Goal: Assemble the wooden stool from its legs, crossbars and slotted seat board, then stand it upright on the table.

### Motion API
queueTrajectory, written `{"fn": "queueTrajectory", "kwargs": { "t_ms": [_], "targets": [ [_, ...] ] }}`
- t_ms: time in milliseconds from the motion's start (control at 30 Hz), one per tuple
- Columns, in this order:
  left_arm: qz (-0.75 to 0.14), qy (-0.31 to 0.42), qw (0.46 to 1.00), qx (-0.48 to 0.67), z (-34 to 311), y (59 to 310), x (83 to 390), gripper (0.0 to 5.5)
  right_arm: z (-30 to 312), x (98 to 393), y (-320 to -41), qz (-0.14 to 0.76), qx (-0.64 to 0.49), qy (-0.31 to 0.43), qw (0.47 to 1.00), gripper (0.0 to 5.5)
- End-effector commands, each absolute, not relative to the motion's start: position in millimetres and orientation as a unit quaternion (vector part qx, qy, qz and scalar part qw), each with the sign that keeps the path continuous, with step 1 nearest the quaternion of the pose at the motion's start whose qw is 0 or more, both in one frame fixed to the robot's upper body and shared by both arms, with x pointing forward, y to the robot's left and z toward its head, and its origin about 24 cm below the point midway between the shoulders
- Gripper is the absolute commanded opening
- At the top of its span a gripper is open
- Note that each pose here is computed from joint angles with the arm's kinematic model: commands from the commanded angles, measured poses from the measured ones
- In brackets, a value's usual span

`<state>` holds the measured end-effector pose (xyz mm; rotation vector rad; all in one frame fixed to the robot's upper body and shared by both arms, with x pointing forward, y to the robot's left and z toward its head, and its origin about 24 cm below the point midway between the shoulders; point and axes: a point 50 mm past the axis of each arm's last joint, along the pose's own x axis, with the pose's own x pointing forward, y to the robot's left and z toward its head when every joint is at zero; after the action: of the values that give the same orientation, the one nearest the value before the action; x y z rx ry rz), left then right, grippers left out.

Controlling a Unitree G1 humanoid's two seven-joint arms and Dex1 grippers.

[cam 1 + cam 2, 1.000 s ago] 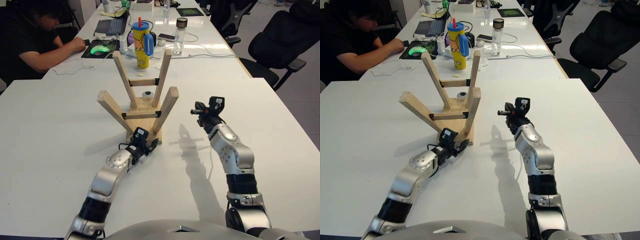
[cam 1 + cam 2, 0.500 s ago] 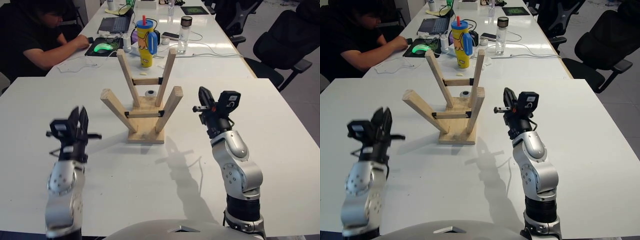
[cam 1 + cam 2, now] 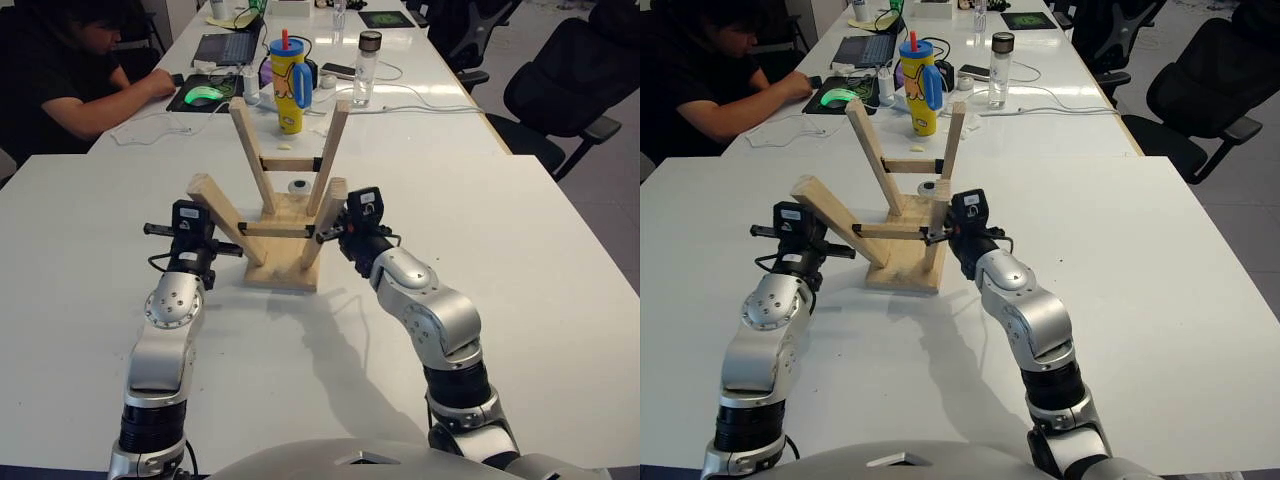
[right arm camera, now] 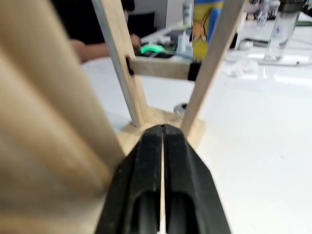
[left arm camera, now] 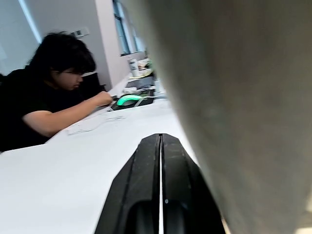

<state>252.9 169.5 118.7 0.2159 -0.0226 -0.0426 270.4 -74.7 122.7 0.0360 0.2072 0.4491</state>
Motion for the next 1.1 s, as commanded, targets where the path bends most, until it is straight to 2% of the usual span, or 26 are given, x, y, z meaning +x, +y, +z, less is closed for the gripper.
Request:
{"fn": "queueTrajectory", "kwargs": {
  "t_ms": [33,133,200,300,433,533,633,800,967,1100],
  "targets": [
    [0.007,0.019,0.992,0.126,107.0,191.0,247.2,0.03,108.4,274.8,-106.5,0.179,-0.012,0.122,0.976,0.0],
    [0.045,0.064,0.988,0.135,88.3,220.7,238.0,0.03,114.4,282.3,-111.0,0.188,0.004,0.092,0.978,0.0],
    [0.038,0.107,0.982,0.151,72.4,237.4,227.6,0.03,123.6,292.0,-111.1,0.207,0.017,0.058,0.976,0.0],
    [-0.096,0.205,0.961,0.161,46.2,239.5,218.7,0.03,139.4,305.1,-112.5,0.25,0.059,0.006,0.966,0.0],
    [-0.322,0.284,0.892,0.141,39.1,226.3,202.3,0.03,149.6,318.5,-110.0,0.346,0.064,-0.043,0.935,0.0],
    [-0.386,0.304,0.866,0.096,43.4,212.1,206.0,0.03,148.9,313.9,-98.3,0.445,0.052,-0.051,0.893,0.0],
    [-0.373,0.301,0.871,0.104,42.8,203.7,220.4,0.03,148.9,300.3,-82.2,0.538,0.049,-0.053,0.84,0.0],
    [-0.321,0.297,0.89,0.128,33.1,190.2,239.1,0.03,142.2,278.7,-50.3,0.617,0.043,-0.039,0.785,0.0],
    [-0.267,0.271,0.915,0.134,34.2,182.4,258.0,0.03,119.5,271.1,-21.5,0.583,0.044,-0.002,0.812,0.0],
    [-0.223,0.252,0.93,0.146,37.9,187.3,265.4,0.03,99.2,274.6,-19.7,0.488,0.043,0.042,0.871,0.0]
  ]
}}
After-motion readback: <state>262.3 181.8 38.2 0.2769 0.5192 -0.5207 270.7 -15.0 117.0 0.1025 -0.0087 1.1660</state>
